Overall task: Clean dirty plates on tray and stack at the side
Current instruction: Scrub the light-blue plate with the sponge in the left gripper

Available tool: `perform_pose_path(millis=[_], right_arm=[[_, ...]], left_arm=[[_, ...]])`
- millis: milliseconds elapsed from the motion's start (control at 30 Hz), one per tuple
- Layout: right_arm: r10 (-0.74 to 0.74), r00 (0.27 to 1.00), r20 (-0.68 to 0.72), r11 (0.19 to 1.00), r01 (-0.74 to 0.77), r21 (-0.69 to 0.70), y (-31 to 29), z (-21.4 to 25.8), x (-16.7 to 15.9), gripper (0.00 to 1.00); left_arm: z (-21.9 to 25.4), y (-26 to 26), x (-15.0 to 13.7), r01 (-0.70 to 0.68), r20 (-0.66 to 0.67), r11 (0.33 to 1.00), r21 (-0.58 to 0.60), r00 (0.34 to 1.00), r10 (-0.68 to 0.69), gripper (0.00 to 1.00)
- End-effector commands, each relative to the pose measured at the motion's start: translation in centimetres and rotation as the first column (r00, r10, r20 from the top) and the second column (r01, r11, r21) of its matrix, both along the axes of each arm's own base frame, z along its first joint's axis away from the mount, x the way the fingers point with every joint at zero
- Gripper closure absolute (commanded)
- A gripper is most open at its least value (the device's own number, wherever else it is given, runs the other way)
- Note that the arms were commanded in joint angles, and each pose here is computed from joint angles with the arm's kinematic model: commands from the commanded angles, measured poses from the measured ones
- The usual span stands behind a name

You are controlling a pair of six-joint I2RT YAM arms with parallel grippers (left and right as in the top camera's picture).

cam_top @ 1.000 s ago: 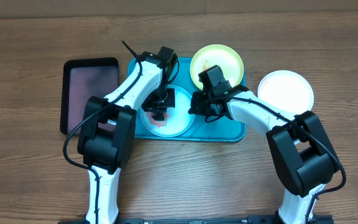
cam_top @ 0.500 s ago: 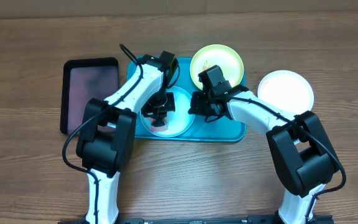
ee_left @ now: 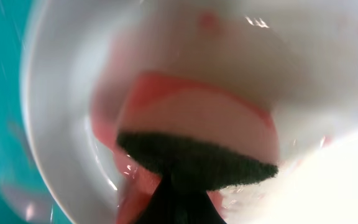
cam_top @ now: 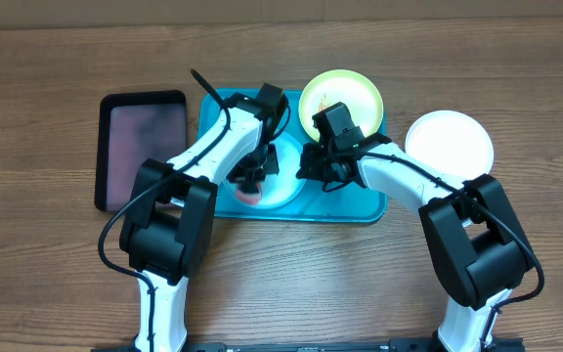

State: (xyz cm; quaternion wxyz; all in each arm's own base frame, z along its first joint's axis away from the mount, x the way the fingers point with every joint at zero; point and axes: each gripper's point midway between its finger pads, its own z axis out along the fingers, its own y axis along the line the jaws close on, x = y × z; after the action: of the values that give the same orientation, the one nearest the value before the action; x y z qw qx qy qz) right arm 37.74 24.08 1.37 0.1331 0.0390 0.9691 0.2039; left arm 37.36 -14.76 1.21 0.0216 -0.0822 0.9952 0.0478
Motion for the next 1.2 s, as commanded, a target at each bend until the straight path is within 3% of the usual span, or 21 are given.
perform_pose_path(millis=[0, 133, 300, 400, 500, 600, 733, 867, 1067, 1167], right_arm=[[0.001, 1.0, -0.009, 1.0, -0.001, -0.005, 0.3, -0.4, 0.1, 0.96], [0.007, 1.0, -0.009, 1.0, -0.007, -0.009, 0.2, -0.4, 0.0, 0.96], [0.007, 1.0, -0.007, 1.0, -0.007, -0.007, 0.3, -0.4, 0.1, 0.96], [0.007, 1.0, -0.007, 1.0, -0.007, -0.007, 0.3, -0.4, 0.1, 0.96], [0.007, 1.0, -0.007, 1.0, -0.007, -0.007, 0.3, -0.4, 0.1, 0.96], [0.007, 1.0, -0.008, 1.0, -0.007, -0.007, 0.3, -0.4, 0.1, 0.97], [0.007, 1.0, -0.008, 1.0, -0.007, -0.007, 0.3, -0.4, 0.1, 0.96], [0.007, 1.0, -0.008, 1.0, -0.007, -0.007, 0.3, -0.4, 0.1, 0.96], [0.007, 1.0, -0.008, 1.0, -0.007, -0.008, 0.3, -0.4, 0.1, 0.96], [0.007, 1.0, -0.009, 1.0, -0.007, -0.008, 0.3, -0.4, 0.0, 0.96]], left_arm=[[-0.3, -0.3, 2.8, -0.025, 0.092, 1.0, -0.005, 0.995, 0.025, 0.96], [-0.4, -0.1, 2.0, -0.031, 0.055, 1.0, 0.0, 0.998, 0.031, 0.96], [-0.5, -0.9, -1.9, -0.025, -0.122, 0.997, -0.068, 0.992, 0.017, 0.96], [-0.3, -2.6, -3.0, 0.084, -0.172, 0.979, -0.187, 0.978, -0.117, 0.96], [-0.2, -3.8, -2.5, 0.185, -0.136, 0.949, -0.255, 0.965, -0.225, 0.96], [-0.4, -3.3, -1.1, 0.175, -0.083, 0.961, -0.213, 0.977, -0.196, 0.96], [0.4, 0.0, 0.8, -0.019, -0.009, 1.0, -0.002, 1.0, 0.019, 0.96], [2.0, 2.5, 1.2, -0.205, 0.064, 0.969, 0.136, 0.978, 0.198, 0.96], [2.2, 2.5, 1.9, -0.226, 0.101, 0.965, 0.134, 0.972, 0.213, 0.96], [1.9, 1.3, 2.1, -0.125, 0.069, 0.989, 0.08, 0.99, 0.119, 0.95]])
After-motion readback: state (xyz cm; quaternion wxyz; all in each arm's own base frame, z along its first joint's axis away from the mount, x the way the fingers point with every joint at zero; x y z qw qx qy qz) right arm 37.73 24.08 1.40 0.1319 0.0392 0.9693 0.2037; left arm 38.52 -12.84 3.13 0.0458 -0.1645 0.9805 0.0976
